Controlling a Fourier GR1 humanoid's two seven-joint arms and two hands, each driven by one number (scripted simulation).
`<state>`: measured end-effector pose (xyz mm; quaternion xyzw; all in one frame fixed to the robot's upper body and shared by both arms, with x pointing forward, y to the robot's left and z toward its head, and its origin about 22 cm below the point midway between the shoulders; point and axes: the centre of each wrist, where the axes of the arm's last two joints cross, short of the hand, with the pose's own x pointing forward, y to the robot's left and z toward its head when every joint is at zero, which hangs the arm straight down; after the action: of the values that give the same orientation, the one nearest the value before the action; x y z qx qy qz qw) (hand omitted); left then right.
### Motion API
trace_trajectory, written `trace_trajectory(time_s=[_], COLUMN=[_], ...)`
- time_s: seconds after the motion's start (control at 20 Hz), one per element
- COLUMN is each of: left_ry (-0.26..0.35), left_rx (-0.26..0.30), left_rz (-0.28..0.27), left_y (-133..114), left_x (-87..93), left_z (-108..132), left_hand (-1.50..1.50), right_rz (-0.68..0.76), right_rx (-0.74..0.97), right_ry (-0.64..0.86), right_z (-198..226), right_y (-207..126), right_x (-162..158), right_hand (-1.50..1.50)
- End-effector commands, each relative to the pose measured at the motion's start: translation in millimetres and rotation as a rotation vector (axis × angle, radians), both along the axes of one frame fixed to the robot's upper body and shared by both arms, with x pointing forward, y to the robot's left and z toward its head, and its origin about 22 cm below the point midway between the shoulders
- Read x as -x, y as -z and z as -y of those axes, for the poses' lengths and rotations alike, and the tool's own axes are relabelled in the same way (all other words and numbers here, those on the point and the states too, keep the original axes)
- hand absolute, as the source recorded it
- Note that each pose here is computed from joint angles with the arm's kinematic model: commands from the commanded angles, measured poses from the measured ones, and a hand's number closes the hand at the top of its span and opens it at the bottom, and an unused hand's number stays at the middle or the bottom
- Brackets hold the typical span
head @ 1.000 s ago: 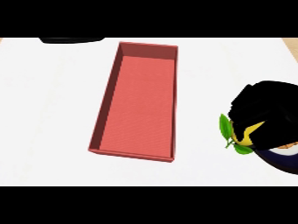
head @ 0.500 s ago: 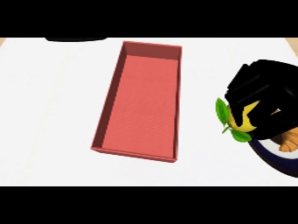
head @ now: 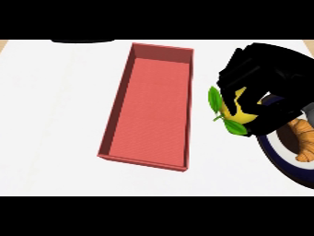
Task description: Pick the lemon from the plate and place it in the cardboard box
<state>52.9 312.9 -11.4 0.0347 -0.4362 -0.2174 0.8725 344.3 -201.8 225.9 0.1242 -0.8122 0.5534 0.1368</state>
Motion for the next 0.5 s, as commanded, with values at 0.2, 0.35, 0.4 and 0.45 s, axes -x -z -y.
trace_trajectory(time_s=[0.2,0.35,0.4,0.45], left_ry=[0.089,0.101,0.091,0.115], left_rx=[0.178,0.186,0.179,0.185], left_rz=[0.523,0.520,0.521,0.527], left_y=[-50.8,-49.8,-47.9,-51.2], left_x=[-83.6,-83.6,-83.9,-84.3], left_z=[41.8,42.7,39.7,43.2], left_hand=[0.00,0.00,0.00,0.00], right_rz=[0.041,0.035,0.011,-0.026], right_rx=[0.054,0.089,0.122,0.138], right_ry=[0.033,0.032,0.045,0.036], right_z=[-37.0,-56.2,-57.9,-63.3], right_y=[-0.6,8.9,23.4,28.5], right_x=[-7.9,-8.4,-9.0,-10.8], right_hand=[1.50,1.50,1.50,1.50])
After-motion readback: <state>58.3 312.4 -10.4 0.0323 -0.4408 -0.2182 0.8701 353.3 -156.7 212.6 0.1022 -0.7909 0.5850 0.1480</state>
